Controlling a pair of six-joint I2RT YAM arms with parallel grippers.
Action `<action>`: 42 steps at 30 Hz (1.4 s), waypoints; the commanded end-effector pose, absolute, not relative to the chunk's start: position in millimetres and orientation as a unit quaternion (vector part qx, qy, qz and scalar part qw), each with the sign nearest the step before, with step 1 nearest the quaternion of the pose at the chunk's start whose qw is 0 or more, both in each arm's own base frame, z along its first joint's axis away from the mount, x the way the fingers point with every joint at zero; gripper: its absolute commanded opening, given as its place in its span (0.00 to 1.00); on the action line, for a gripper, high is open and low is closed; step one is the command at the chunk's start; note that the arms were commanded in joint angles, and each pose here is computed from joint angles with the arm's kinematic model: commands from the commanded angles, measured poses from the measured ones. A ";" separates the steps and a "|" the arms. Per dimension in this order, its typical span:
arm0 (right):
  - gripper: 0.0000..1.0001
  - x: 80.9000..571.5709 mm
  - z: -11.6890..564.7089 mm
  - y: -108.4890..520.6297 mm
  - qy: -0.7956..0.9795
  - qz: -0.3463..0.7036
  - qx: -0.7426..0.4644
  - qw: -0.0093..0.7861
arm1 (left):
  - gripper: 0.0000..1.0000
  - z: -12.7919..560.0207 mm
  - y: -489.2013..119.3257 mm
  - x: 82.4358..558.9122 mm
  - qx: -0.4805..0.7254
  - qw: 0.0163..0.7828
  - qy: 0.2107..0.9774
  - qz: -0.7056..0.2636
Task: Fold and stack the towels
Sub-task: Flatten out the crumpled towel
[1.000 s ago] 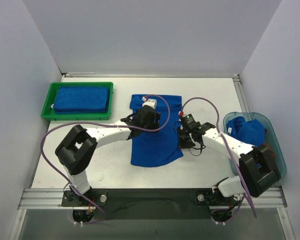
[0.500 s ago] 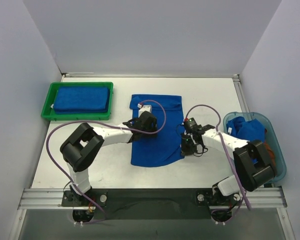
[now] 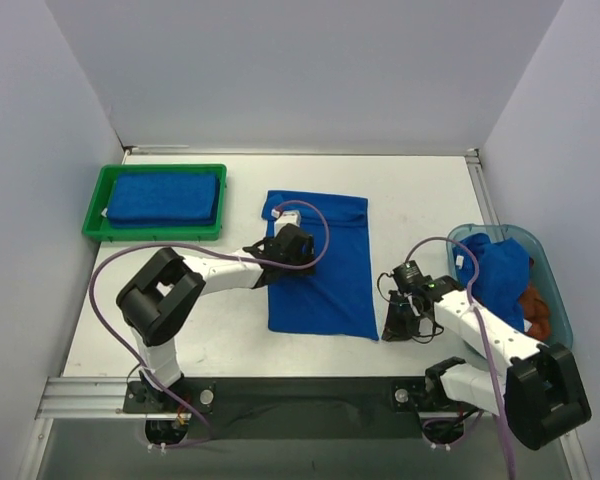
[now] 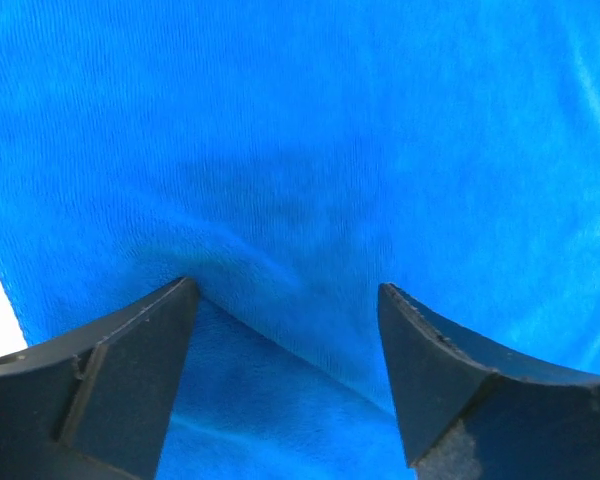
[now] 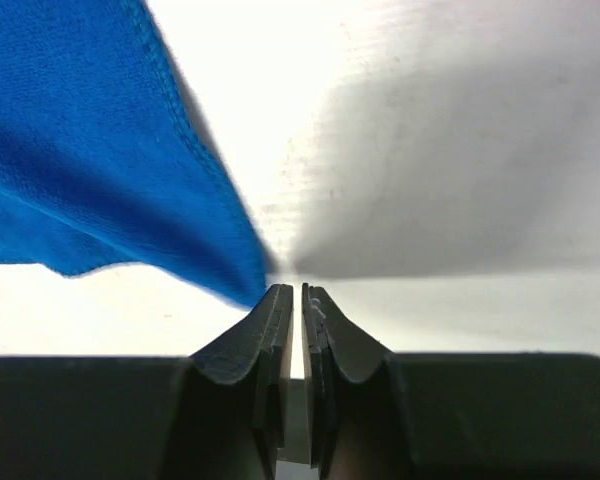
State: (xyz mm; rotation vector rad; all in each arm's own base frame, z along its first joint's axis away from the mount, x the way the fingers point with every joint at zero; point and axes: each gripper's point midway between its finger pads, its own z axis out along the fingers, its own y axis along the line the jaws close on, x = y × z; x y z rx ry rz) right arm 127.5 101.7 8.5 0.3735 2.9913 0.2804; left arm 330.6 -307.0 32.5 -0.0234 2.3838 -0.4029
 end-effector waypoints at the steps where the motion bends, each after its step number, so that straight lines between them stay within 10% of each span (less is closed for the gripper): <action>1: 0.13 132.7 33.5 92.9 0.984 0.072 0.123 0.105 | 0.86 32.9 -291.2 304.6 -0.002 0.316 0.938 -0.139; 9: 0.22 199.4 84.6 111.2 0.973 0.088 0.070 0.203 | 0.89 97.8 -263.1 263.3 0.016 0.346 0.927 -0.143; 15: 0.21 220.4 61.8 137.6 0.972 0.122 0.074 0.185 | 0.72 65.4 -241.9 210.2 0.013 0.285 0.946 -0.155; 31: 0.21 171.5 -7.5 127.6 0.987 0.112 0.102 0.057 | 0.26 -7.0 -217.4 147.9 0.063 0.099 0.990 -0.076; 42: 0.21 166.1 -2.2 118.1 0.984 0.119 0.117 0.067 | 0.25 6.6 -190.0 125.5 0.057 0.090 0.992 -0.061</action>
